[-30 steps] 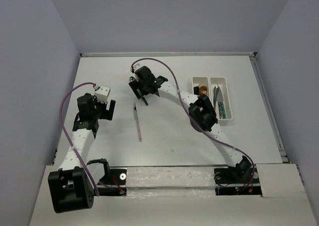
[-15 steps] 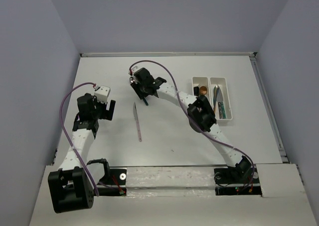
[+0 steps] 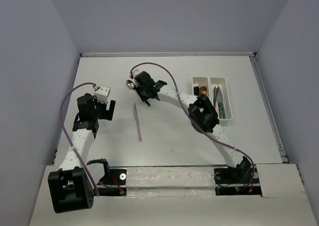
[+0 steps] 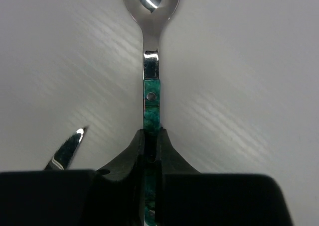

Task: Sort the eating utensils into containers

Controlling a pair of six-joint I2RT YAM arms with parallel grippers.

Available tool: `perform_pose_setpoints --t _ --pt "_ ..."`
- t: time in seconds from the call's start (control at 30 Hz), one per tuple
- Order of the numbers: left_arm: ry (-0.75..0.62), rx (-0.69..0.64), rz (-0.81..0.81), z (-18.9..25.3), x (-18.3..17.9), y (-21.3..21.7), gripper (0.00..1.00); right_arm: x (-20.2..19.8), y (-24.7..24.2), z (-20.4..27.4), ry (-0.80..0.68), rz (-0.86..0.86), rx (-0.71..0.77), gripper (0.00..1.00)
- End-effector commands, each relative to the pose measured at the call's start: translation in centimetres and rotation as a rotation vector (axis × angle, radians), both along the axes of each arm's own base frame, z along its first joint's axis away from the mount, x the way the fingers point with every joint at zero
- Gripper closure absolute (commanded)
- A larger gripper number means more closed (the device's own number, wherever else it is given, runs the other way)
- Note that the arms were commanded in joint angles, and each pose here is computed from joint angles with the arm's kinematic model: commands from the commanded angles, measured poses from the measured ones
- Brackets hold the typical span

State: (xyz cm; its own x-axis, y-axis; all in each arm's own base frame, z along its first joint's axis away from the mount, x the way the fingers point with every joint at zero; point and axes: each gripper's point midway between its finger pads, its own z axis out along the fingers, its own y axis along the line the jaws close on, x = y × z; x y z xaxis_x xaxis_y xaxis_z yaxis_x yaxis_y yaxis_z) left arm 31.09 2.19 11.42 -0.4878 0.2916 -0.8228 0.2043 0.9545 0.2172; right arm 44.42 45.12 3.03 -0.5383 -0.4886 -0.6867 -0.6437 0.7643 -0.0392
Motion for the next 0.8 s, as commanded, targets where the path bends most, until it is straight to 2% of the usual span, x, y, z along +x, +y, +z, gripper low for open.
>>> perform_pose_setpoints --t 0.0,0.13,0.17,0.23,0.3,0.53,0.6,0.63,0.7,0.77 --pt "-0.054 0.011 -0.002 1.3 0.5 0.1 0.01 -8.2 -8.3 -6.6 0.270 -0.094 -0.257 1.00" --pt "-0.059 0.012 -0.003 1.4 0.5 0.1 0.01 -17.2 -14.5 -5.6 0.419 -0.150 -0.321 1.00" --pt "-0.056 0.014 -0.004 1.3 0.5 0.2 0.01 -20.7 -16.5 -5.7 0.487 -0.140 -0.330 0.98" --pt "-0.059 0.015 -0.004 1.4 0.6 0.2 0.01 -22.6 -18.2 -6.1 0.525 -0.161 -0.339 0.84" --pt "-0.054 0.013 0.000 1.3 0.7 0.2 0.01 -23.3 -19.7 -7.1 0.519 -0.178 -0.368 0.74" --pt "-0.095 0.029 0.011 2.0 0.3 0.5 0.01 -24.5 -20.3 -11.1 0.590 -0.213 -0.407 0.71" --pt "-0.098 0.033 0.011 2.1 0.3 0.5 0.01 -24.2 -20.0 -11.3 0.582 -0.210 -0.400 0.63" --pt "-0.098 0.033 0.011 2.1 0.3 0.5 0.01 -23.6 -19.4 -10.9 0.566 -0.202 -0.387 0.61" --pt "-0.088 0.032 0.016 1.9 0.4 0.6 0.01 -22.7 -18.6 -10.4 0.540 -0.195 -0.369 0.62" --pt "-0.089 0.035 0.022 1.9 0.4 0.7 0.01 -21.6 -17.5 -9.9 0.512 -0.184 -0.349 0.70"
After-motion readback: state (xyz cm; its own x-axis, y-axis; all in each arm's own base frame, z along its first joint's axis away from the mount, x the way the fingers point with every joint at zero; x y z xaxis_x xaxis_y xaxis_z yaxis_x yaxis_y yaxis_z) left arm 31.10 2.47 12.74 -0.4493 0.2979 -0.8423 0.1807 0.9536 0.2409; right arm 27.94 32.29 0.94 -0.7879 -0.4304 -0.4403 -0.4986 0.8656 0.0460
